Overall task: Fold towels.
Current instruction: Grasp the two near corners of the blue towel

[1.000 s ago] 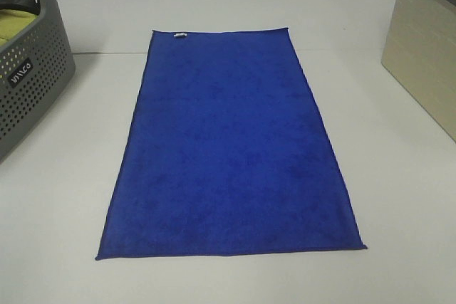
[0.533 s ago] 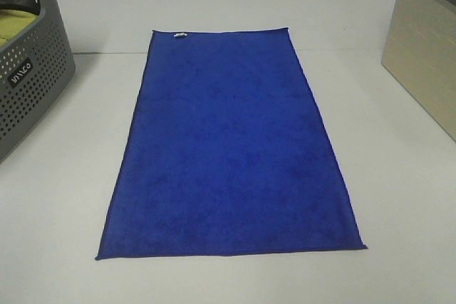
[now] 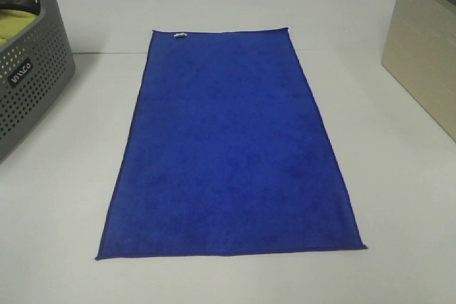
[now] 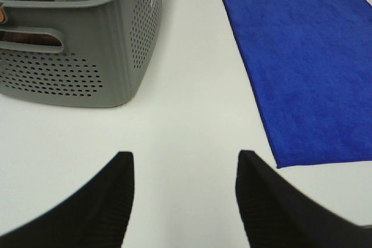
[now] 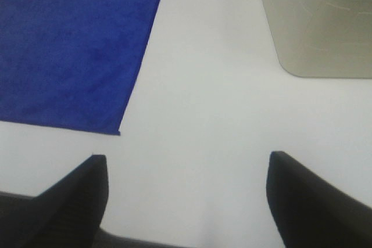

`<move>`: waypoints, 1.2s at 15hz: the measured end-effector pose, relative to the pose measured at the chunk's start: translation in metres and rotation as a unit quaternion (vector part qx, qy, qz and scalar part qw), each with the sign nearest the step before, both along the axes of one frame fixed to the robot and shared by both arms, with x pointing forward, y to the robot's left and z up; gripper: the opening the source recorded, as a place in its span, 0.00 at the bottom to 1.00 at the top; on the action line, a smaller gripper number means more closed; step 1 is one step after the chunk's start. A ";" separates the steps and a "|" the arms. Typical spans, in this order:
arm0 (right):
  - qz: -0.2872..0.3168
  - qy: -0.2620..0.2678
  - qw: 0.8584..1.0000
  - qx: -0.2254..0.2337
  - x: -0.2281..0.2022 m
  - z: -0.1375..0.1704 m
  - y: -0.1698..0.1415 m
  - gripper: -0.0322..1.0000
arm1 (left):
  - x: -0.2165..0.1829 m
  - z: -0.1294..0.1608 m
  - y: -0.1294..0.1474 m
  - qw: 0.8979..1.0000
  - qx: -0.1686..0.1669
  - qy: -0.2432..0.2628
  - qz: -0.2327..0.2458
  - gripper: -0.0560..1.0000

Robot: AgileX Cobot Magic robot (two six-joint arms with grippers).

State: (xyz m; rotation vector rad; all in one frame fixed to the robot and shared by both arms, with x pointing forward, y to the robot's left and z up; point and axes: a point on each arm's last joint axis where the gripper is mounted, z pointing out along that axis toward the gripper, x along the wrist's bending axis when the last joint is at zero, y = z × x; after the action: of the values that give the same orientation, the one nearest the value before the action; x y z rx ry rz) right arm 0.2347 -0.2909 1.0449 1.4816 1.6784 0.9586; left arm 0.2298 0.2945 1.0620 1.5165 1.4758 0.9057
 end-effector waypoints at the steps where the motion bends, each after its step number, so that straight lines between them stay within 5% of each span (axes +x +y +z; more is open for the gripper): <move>1: -0.001 -0.011 1.000 0.000 0.001 0.004 0.000 0.75 | 0.001 0.003 0.000 1.000 -0.006 -0.010 0.000 0.54; 4: -0.005 -0.027 1.000 0.008 0.026 0.018 0.000 0.75 | 0.025 0.016 -0.007 0.992 -0.105 -0.065 -0.002 0.54; 7: -0.012 0.002 1.000 0.015 0.068 0.022 -0.001 0.75 | 0.065 0.014 -0.014 0.976 -0.214 -0.034 -0.003 0.54; 9: -0.016 0.094 0.995 0.030 0.114 0.006 0.000 0.74 | 0.108 -0.001 -0.019 0.971 -0.231 0.068 -0.008 0.55; 11: -0.017 0.132 0.991 0.032 0.128 0.000 0.001 0.73 | 0.124 -0.010 -0.022 0.968 -0.228 0.109 -0.015 0.56; 13: -0.017 0.249 0.967 0.059 0.172 -0.014 0.005 0.69 | 0.164 -0.042 -0.029 0.947 -0.238 0.216 -0.034 0.64; 18: -0.017 0.414 0.905 0.092 0.239 -0.051 0.011 0.68 | 0.211 -0.106 -0.040 0.897 -0.280 0.337 -0.059 0.65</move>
State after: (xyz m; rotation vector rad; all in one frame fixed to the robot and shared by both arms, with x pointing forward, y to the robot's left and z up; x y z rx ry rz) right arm 0.4740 -0.2800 0.9940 2.2412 2.1531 0.4771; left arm 0.4410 0.2546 0.9563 1.5006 1.8764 -0.1763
